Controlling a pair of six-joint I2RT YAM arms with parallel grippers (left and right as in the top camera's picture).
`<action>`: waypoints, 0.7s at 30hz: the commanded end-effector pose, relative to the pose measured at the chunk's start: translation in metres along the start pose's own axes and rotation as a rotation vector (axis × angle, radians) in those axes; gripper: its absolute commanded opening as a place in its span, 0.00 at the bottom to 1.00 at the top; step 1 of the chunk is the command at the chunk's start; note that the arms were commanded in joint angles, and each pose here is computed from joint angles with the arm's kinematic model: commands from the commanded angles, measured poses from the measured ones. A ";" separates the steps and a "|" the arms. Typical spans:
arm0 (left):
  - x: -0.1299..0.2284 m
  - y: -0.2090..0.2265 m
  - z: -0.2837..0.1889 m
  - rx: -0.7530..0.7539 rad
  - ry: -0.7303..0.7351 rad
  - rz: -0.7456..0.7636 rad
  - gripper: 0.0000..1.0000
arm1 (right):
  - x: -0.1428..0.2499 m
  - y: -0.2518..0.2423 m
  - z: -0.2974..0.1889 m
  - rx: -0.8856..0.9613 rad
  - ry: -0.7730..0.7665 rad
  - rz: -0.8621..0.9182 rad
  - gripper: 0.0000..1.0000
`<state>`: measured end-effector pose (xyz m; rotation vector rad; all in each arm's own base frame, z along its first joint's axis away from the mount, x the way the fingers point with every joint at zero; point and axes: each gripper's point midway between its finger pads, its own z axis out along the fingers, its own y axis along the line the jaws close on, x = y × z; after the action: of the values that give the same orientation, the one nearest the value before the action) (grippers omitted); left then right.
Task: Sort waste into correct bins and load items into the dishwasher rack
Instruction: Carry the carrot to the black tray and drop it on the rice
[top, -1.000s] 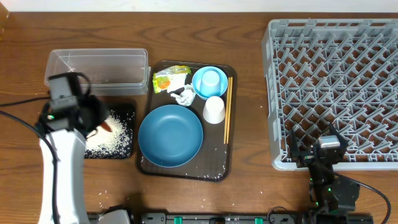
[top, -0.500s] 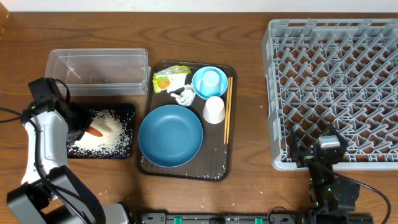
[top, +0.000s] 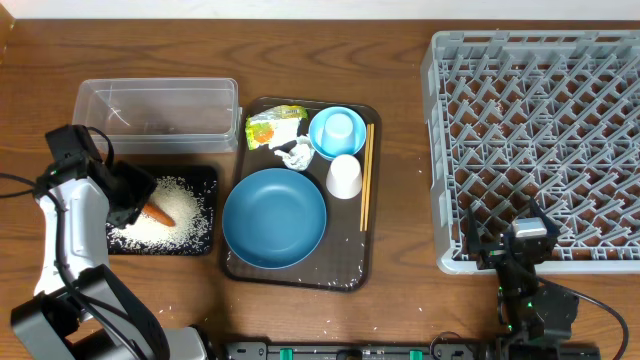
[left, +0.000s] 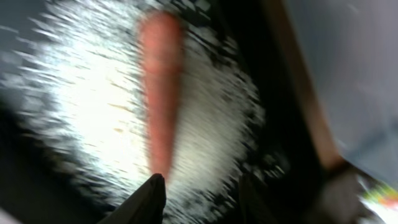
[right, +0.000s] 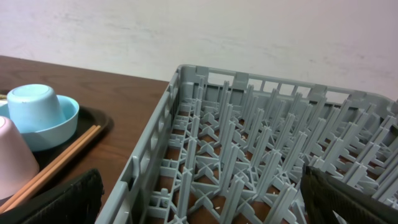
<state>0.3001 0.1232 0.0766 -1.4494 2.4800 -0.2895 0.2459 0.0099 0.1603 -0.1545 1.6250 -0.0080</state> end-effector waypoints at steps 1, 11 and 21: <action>0.014 -0.046 -0.031 0.255 0.066 0.028 0.39 | 0.002 -0.002 0.000 0.008 0.006 0.014 0.99; 0.104 -0.106 -0.122 0.587 0.125 0.397 0.46 | 0.002 -0.002 0.000 0.008 0.006 0.014 0.99; 0.107 -0.053 -0.106 0.197 -0.002 0.381 0.82 | 0.002 -0.002 0.000 0.008 0.006 0.014 0.99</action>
<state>0.2605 -0.0317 0.1866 -0.7225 2.5983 -0.7237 0.2459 0.0099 0.1603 -0.1545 1.6250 -0.0080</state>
